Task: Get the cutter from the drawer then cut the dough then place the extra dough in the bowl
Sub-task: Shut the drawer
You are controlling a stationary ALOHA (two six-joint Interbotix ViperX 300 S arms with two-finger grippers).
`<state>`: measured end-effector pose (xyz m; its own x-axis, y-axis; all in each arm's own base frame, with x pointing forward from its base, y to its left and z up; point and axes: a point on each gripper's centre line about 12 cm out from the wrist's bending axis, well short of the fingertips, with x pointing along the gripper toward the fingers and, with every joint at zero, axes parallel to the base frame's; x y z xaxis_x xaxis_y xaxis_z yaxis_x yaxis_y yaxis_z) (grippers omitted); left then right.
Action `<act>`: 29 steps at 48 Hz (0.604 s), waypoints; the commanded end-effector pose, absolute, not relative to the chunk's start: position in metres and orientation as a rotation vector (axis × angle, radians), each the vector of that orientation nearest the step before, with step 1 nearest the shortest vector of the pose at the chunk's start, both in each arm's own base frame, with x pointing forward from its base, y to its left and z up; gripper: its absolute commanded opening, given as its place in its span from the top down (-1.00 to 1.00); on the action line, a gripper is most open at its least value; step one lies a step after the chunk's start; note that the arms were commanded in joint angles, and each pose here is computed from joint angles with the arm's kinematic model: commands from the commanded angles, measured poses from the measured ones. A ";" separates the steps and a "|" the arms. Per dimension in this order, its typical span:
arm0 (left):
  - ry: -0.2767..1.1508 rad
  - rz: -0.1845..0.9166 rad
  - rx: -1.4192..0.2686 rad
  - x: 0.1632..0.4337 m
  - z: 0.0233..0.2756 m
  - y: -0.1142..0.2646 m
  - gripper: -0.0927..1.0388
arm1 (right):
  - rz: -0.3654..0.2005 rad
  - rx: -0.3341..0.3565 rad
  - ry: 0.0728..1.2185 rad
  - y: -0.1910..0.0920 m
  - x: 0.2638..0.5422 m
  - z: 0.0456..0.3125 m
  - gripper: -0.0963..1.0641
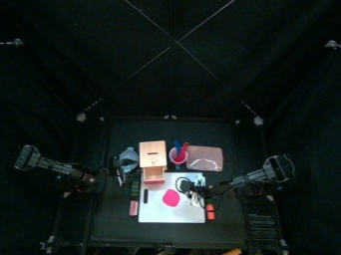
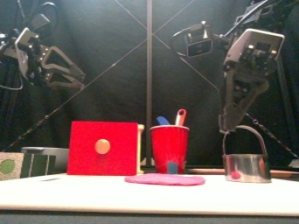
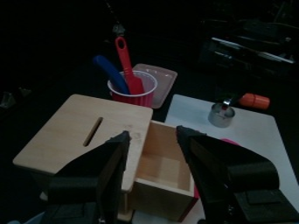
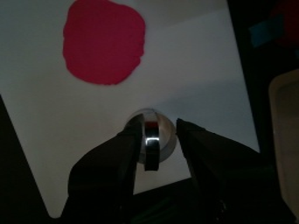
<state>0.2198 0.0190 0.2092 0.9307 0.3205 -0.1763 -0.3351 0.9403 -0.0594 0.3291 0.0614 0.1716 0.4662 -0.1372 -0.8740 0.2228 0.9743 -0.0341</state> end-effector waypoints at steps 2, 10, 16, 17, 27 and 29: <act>0.123 0.362 -0.095 0.226 0.223 0.024 -0.65 | -0.201 0.073 0.972 0.064 0.344 0.200 -0.47; 0.102 0.433 -0.113 0.228 0.231 0.041 -0.65 | -0.171 -0.009 0.866 0.064 0.361 0.223 -0.47; 0.113 0.466 -0.140 0.233 0.239 0.054 -0.64 | -0.129 -0.036 0.797 0.068 0.374 0.229 -0.45; 0.119 0.470 -0.149 0.234 0.241 0.057 -0.64 | -0.122 -0.036 0.787 0.068 0.377 0.230 -0.44; 0.212 0.491 -0.260 0.240 0.259 0.095 -0.56 | -0.065 -0.022 0.741 0.074 0.402 0.221 -0.25; 0.229 0.494 -0.274 0.239 0.262 0.103 -0.51 | -0.055 -0.022 0.734 0.075 0.407 0.220 -0.19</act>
<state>0.2360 0.0878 0.2455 0.8592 0.4315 -0.2748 -0.4869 0.8546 -0.1805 0.3956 0.0735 0.2041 0.6967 -0.0812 -0.7128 0.0551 0.9967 -0.0597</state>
